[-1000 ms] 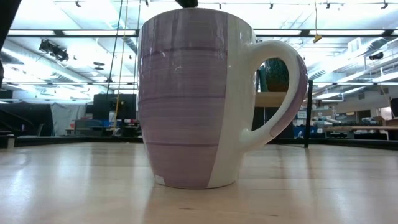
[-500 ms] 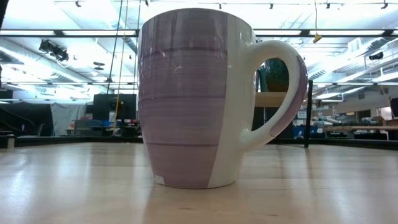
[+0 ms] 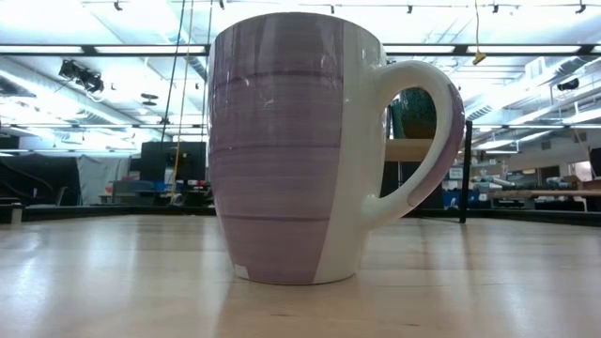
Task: Place coffee mugs
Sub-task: Put the purple mug on the shelf
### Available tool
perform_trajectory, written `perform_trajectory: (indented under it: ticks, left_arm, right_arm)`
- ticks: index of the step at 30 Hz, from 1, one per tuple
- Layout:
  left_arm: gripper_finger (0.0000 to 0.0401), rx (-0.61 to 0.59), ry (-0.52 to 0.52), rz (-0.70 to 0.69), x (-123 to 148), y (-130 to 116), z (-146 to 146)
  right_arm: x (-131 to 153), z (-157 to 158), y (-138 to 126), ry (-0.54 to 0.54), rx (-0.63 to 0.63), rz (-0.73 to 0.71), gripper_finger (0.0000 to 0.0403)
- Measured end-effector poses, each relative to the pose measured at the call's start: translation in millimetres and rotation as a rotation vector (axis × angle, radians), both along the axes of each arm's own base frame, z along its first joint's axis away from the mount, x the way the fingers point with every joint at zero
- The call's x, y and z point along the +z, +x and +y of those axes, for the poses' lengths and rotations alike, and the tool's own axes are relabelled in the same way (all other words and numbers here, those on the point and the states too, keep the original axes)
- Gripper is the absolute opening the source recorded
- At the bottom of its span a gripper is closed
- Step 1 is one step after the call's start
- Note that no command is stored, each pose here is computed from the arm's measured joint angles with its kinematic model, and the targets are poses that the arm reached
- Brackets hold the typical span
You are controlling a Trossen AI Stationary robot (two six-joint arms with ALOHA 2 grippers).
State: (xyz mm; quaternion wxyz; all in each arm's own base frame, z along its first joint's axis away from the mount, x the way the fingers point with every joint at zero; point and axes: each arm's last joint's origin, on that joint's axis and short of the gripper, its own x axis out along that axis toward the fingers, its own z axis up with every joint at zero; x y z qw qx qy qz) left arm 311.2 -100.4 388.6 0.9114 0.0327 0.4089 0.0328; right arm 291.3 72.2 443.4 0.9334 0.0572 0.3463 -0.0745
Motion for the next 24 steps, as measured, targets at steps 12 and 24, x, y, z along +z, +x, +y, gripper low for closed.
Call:
perform_trajectory:
  ticks: [12,24]
  left_arm:
    - [0.0142,0.050,-0.093,-0.102,3,-60,19]
    - [0.0142,0.075,-0.138,-0.225,-15,-103,35]
  right_arm:
    - [-31,0,39,0.052,0.021,0.094,0.0086]
    - [-76,-8,81,0.100,0.069,0.230,0.0160]
